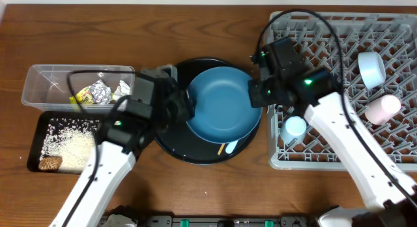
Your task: Sort waste into correct bins and load items into the dishwasher rack
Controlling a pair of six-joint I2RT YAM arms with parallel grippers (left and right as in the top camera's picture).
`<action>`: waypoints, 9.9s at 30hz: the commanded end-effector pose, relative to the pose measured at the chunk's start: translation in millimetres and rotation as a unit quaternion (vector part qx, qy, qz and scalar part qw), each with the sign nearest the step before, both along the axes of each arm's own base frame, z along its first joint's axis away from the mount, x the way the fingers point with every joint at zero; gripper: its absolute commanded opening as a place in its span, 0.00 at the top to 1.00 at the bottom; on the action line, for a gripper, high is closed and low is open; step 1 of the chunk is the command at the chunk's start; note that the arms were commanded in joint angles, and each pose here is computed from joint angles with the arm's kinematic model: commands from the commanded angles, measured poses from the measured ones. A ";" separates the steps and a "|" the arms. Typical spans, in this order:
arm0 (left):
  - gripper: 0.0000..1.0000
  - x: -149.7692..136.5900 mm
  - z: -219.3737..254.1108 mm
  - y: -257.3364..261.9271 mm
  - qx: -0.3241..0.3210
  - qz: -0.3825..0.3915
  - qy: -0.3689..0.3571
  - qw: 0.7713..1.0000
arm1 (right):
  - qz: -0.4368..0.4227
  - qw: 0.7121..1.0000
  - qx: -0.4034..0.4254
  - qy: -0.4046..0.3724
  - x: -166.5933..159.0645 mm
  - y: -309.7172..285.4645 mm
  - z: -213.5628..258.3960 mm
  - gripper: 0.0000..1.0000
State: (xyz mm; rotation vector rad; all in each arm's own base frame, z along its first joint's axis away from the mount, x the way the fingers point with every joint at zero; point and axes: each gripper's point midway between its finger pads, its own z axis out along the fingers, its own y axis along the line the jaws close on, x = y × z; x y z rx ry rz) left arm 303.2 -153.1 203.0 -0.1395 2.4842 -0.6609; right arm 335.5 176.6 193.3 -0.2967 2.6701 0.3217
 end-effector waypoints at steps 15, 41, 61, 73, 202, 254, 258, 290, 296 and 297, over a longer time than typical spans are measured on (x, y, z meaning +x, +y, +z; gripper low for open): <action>0.45 -27.1 46.3 70.5 0.119 0.102 -0.054 0.986 | -0.355 0.915 -0.186 -0.046 -25.6 -248.5 109.0 0.99; 0.02 -23.9 -30.8 80.5 0.215 0.096 0.084 0.968 | -0.420 0.704 -0.547 -0.169 41.8 -318.6 182.2 0.99; 0.02 -23.7 -32.1 80.4 0.216 0.096 0.086 0.968 | -0.258 0.685 -0.673 -0.103 120.8 -276.7 137.1 0.99; 0.02 -23.7 -32.1 80.4 0.216 0.096 0.086 0.968 | -0.228 0.681 -0.694 -0.049 114.8 -304.1 101.8 0.99; 0.02 -23.7 -32.1 80.4 0.216 0.096 0.086 0.968 | -0.218 0.643 -0.728 -0.094 117.1 -216.8 117.4 0.99; 0.02 -23.7 -32.1 80.4 0.216 0.096 0.086 0.968 | -0.185 0.636 -0.749 -0.024 110.0 -276.1 71.4 0.99; 0.02 -23.7 -32.1 80.4 0.216 0.096 0.086 0.968 | -0.176 0.640 -0.747 -0.037 113.2 -262.2 71.6 0.99; 0.02 -23.7 -32.1 80.4 0.216 0.096 0.086 0.968 | -0.182 0.667 -0.701 -0.176 111.1 -135.4 130.3 0.01; 0.02 -23.7 -32.1 80.4 0.216 0.096 0.086 0.968 | -0.176 0.669 -0.698 -0.184 109.4 -126.2 132.1 0.01; 0.02 -23.7 -32.1 80.4 0.216 0.096 0.086 0.968 | -0.173 0.669 -0.700 -0.183 108.8 -125.8 133.2 0.01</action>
